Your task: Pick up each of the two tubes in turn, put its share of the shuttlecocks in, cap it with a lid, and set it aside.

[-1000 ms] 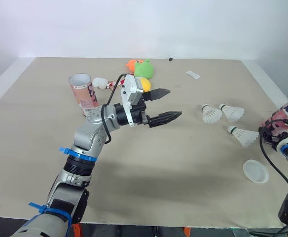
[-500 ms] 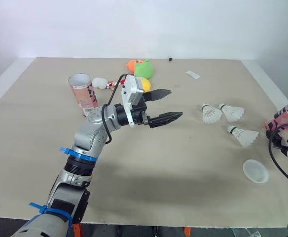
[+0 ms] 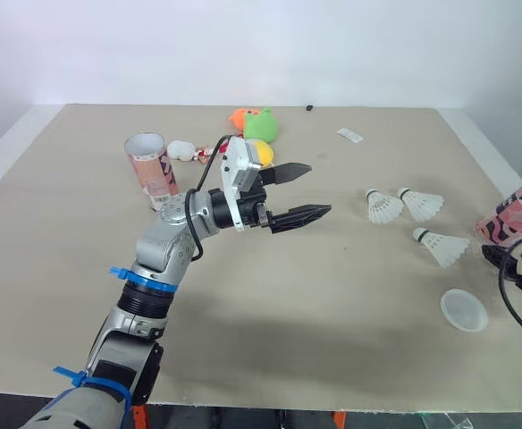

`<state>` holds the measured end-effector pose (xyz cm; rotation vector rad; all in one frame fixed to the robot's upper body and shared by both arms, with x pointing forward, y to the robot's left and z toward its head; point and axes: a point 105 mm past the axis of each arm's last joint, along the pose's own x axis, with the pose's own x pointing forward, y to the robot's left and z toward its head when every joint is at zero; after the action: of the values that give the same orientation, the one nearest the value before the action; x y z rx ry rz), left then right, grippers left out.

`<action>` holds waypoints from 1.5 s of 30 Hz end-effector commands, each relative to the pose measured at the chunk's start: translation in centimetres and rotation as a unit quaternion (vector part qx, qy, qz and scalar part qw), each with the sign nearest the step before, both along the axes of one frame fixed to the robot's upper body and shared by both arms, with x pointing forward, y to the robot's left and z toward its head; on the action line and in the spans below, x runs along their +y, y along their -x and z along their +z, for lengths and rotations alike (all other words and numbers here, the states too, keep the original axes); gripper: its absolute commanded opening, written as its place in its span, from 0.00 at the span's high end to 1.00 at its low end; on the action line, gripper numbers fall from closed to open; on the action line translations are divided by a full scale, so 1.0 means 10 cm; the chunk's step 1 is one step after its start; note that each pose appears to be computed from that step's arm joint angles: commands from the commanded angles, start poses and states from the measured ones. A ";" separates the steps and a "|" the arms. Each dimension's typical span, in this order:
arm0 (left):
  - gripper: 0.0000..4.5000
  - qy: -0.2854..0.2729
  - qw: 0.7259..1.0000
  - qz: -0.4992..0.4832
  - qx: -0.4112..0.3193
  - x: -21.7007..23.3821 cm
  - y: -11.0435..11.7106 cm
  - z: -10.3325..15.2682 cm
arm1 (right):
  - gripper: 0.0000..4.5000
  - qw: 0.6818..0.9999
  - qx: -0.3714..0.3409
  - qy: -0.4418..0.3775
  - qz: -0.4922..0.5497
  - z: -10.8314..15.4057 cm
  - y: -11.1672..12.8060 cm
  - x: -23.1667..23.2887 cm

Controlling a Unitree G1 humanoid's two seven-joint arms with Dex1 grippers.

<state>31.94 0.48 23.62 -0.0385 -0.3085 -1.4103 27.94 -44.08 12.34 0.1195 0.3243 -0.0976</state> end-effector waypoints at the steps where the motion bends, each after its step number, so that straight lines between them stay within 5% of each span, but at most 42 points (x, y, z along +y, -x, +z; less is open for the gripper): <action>1: 0.00 -0.013 1.000 0.021 -0.007 0.15 0.04 -0.06 | 0.01 0.997 -0.052 0.014 0.050 0.43 0.18 0.03; 8: 0.00 -0.053 0.993 0.102 0.025 0.57 0.06 -0.41 | 0.01 0.966 -0.112 0.036 0.232 0.88 0.37 0.76; 14: 0.00 -0.055 0.967 0.244 0.048 1.09 0.04 -0.60 | 0.01 0.887 -0.137 0.053 0.438 1.01 0.24 1.99; 18: 0.00 -0.048 0.921 0.384 0.048 1.53 0.01 -0.73 | 0.01 0.848 -0.188 0.036 0.495 1.02 0.01 2.62; 26: 0.00 -0.014 0.817 0.572 0.070 2.21 0.09 -0.95 | 0.01 0.837 -0.230 0.021 0.497 0.93 -0.40 3.26; 45: 0.00 -0.084 0.829 0.549 0.064 2.15 -0.61 -1.04 | 0.01 0.830 -0.254 0.008 0.497 0.90 -0.22 3.58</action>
<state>37.58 22.06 11.92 0.1367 -0.0003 -0.2603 30.92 -8.45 19.67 -0.0453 -0.1127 0.9522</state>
